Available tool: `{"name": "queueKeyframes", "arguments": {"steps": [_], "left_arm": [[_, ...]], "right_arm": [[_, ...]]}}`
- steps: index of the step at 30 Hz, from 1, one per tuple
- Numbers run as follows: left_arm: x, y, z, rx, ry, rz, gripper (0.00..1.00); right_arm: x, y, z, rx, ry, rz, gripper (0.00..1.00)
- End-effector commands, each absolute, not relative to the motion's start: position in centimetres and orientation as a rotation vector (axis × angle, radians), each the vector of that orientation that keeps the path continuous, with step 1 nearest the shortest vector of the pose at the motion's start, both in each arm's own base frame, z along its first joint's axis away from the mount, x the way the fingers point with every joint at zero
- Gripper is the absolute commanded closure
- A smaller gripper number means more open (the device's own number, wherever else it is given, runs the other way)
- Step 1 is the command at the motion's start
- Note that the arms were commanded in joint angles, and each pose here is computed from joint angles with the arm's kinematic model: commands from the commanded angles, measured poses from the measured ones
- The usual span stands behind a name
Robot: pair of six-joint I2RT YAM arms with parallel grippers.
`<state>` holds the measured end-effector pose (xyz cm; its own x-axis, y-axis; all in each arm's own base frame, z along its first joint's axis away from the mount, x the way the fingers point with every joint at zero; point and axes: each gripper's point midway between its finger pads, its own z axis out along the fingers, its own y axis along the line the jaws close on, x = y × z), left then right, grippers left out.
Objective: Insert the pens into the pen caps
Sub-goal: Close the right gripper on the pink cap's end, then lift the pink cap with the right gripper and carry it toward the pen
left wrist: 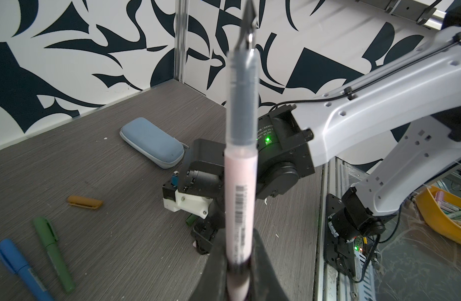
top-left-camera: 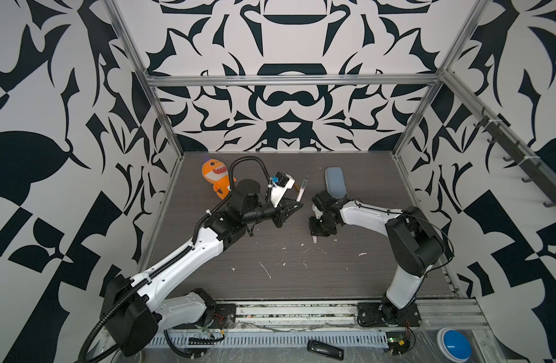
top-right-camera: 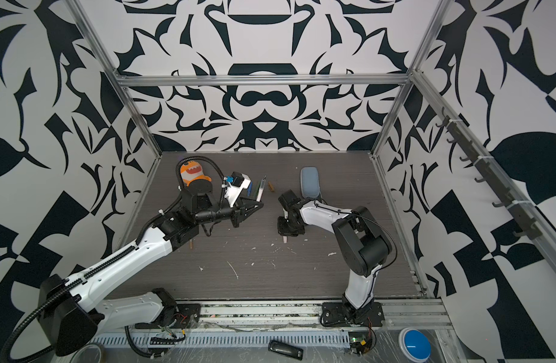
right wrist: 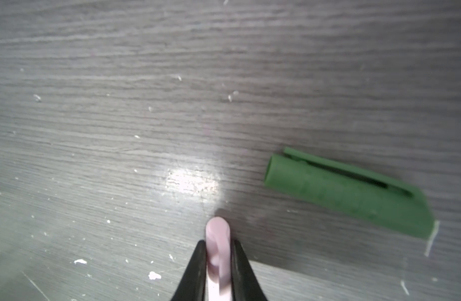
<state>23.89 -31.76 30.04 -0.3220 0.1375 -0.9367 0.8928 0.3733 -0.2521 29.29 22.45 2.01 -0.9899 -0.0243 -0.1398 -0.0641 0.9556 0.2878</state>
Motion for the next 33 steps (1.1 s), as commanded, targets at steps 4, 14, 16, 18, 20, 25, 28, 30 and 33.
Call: {"name": "queueKeyframes", "arguments": {"steps": [4,14,16,18,20,25,28,30,33], "left_arm": [[23.7,-32.0,31.2,0.933,1.685,-1.042,1.0],[23.7,-31.9,31.2,0.929,1.668,-1.038,1.0],[23.6,-31.9,31.3,0.926,1.658,-1.037,1.0],[23.5,-31.8,31.5,0.922,1.644,-1.04,1.0],[23.4,-31.8,31.7,0.919,1.63,-1.046,1.0],[22.9,-31.8,32.1,0.915,1.594,-1.06,1.0],[22.8,-31.7,32.3,0.915,1.589,-1.063,1.0],[22.8,-31.7,32.3,0.915,1.588,-1.063,1.0],[22.8,-31.9,32.3,0.918,1.589,-1.071,1.0]], "right_arm": [[29.2,21.8,2.0,-0.052,2.977,0.396,0.85],[30.9,23.4,11.8,-0.047,2.643,0.605,0.89],[31.0,23.4,14.3,-0.043,2.546,0.656,0.9],[30.9,23.3,17.2,-0.046,2.447,0.701,0.91],[30.7,23.3,20.3,-0.057,2.343,0.74,0.91],[29.9,22.9,28.9,-0.074,2.047,0.803,0.92],[29.4,22.3,33.6,-0.054,1.894,0.85,0.93],[29.1,22.0,36.2,-0.047,1.818,0.875,0.94],[28.7,22.0,39.7,-0.053,1.726,0.918,0.95]]}}
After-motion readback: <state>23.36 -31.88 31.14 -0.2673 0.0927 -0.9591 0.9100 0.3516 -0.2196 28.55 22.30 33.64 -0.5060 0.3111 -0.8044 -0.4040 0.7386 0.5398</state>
